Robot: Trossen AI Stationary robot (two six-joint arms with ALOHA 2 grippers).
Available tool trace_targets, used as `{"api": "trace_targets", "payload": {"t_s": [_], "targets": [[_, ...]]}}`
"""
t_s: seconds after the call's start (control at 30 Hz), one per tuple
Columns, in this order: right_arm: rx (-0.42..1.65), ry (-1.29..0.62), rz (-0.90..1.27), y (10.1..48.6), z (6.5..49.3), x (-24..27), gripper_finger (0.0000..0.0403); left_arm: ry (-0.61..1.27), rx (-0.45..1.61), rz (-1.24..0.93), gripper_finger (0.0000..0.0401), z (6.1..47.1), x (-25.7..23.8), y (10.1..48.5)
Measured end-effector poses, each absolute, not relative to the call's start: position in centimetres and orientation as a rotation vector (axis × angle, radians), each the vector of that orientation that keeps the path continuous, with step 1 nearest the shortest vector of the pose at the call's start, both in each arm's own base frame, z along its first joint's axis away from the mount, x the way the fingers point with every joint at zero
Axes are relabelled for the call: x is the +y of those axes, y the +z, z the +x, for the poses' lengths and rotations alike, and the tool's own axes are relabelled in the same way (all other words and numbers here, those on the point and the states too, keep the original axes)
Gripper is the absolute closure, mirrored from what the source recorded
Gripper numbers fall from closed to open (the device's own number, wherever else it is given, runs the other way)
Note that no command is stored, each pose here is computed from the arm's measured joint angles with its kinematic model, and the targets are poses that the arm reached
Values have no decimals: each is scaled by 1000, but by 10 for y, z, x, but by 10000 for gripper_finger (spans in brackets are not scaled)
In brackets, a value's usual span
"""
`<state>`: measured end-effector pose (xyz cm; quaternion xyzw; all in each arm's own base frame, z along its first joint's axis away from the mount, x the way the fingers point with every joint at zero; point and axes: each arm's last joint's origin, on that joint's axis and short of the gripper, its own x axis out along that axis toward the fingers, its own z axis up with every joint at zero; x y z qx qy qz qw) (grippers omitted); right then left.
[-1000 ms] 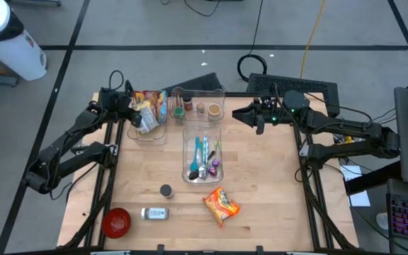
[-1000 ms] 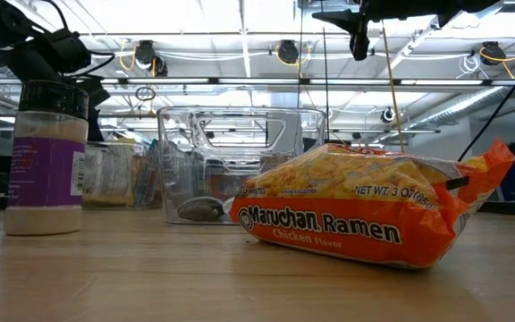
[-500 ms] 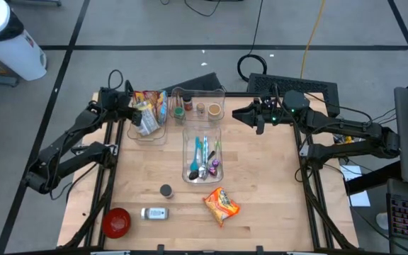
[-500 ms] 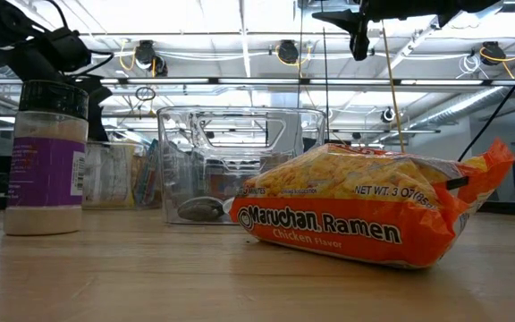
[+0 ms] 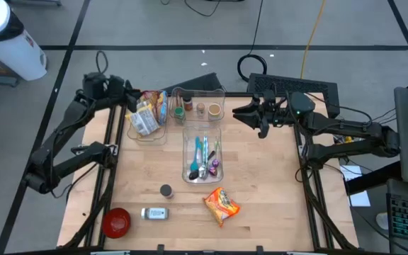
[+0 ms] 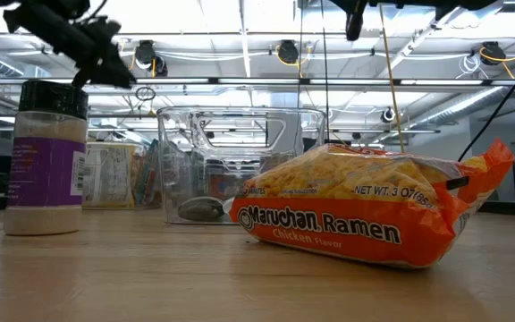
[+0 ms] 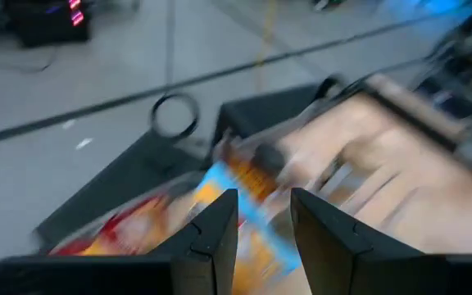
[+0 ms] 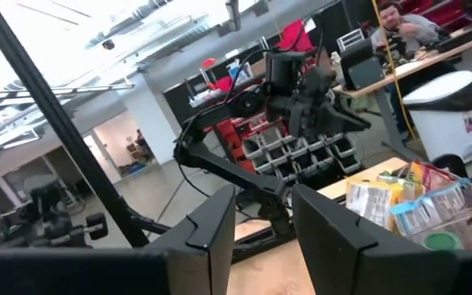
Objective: Pick & Place Food Item
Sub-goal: Put the orange noodle pack into the top left transparent bin
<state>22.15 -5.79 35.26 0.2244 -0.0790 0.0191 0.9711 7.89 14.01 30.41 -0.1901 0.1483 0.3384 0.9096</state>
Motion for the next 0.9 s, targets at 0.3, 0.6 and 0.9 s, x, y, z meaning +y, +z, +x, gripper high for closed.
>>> {"api": "trace_targets", "payload": {"t_s": [0.3, 0.6, 0.9], "targets": [[-77, 150, 451, 344, 234, -30, 289, 347, 68, -494, 281, 99, 129, 337], [420, 235, 526, 293, 245, 19, 289, 80, 92, -597, 281, 129, 101, 341], [749, 263, 621, 256, 246, 67, 289, -54, 129, -601, 281, 153, 63, 342]]}}
